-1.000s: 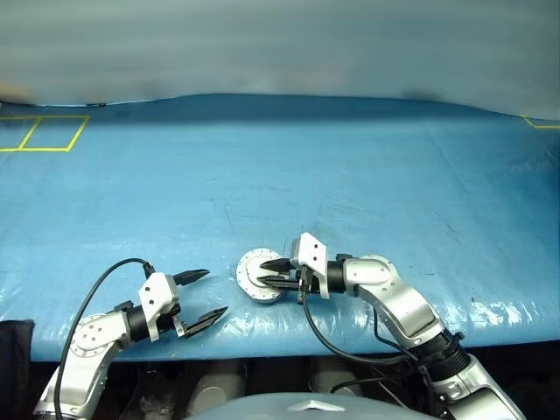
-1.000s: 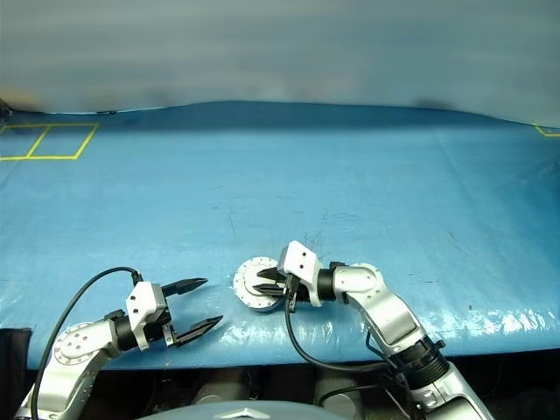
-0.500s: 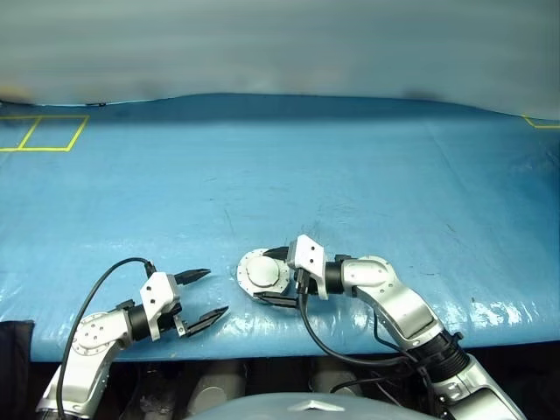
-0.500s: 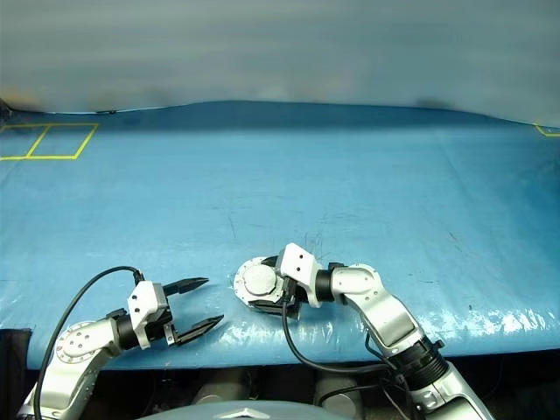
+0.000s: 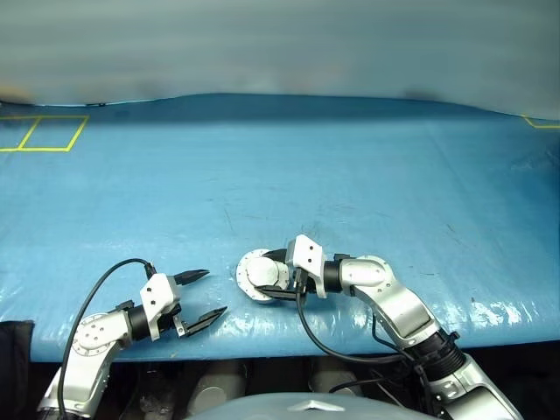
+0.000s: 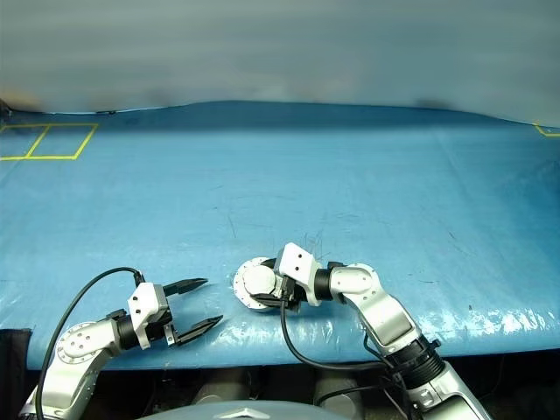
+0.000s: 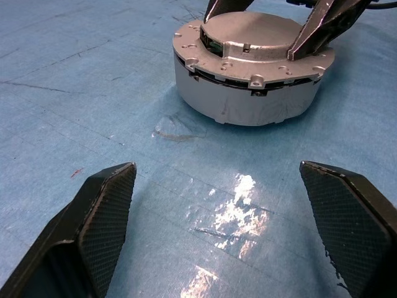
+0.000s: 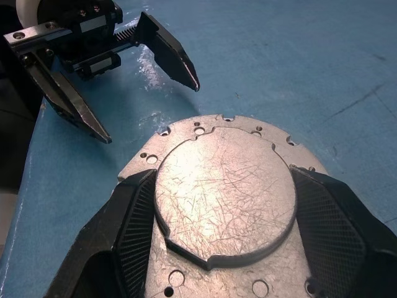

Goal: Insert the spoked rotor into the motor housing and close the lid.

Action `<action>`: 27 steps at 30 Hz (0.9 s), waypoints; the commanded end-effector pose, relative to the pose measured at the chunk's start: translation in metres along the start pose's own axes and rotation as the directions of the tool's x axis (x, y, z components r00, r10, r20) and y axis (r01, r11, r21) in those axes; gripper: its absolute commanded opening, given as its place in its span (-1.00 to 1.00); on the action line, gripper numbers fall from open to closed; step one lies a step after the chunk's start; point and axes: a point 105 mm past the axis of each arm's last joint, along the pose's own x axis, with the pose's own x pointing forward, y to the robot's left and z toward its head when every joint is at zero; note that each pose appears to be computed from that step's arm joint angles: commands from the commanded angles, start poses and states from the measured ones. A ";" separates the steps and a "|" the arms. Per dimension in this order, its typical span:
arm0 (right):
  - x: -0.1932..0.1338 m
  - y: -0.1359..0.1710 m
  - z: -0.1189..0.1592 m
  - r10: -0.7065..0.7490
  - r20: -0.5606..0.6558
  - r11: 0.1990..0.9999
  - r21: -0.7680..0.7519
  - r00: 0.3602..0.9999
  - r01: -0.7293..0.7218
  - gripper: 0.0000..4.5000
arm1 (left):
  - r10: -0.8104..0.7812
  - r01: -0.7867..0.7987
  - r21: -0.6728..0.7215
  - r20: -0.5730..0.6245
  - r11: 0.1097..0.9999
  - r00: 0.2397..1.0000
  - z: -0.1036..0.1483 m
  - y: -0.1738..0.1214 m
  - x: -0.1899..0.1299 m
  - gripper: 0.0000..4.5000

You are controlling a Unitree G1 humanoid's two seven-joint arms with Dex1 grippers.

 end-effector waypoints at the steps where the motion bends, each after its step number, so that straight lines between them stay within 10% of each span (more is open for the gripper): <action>1: 0.000 0.002 0.003 0.007 0.009 1.000 -0.026 1.000 -0.006 0.35 | -0.002 0.001 0.020 0.024 1.000 1.000 0.007 0.000 0.003 1.00; 27: -0.007 -0.006 0.018 0.030 -0.007 0.993 -0.115 1.000 -0.031 0.35 | 0.001 -0.001 -0.011 0.033 1.000 0.999 0.004 -0.005 0.008 1.00</action>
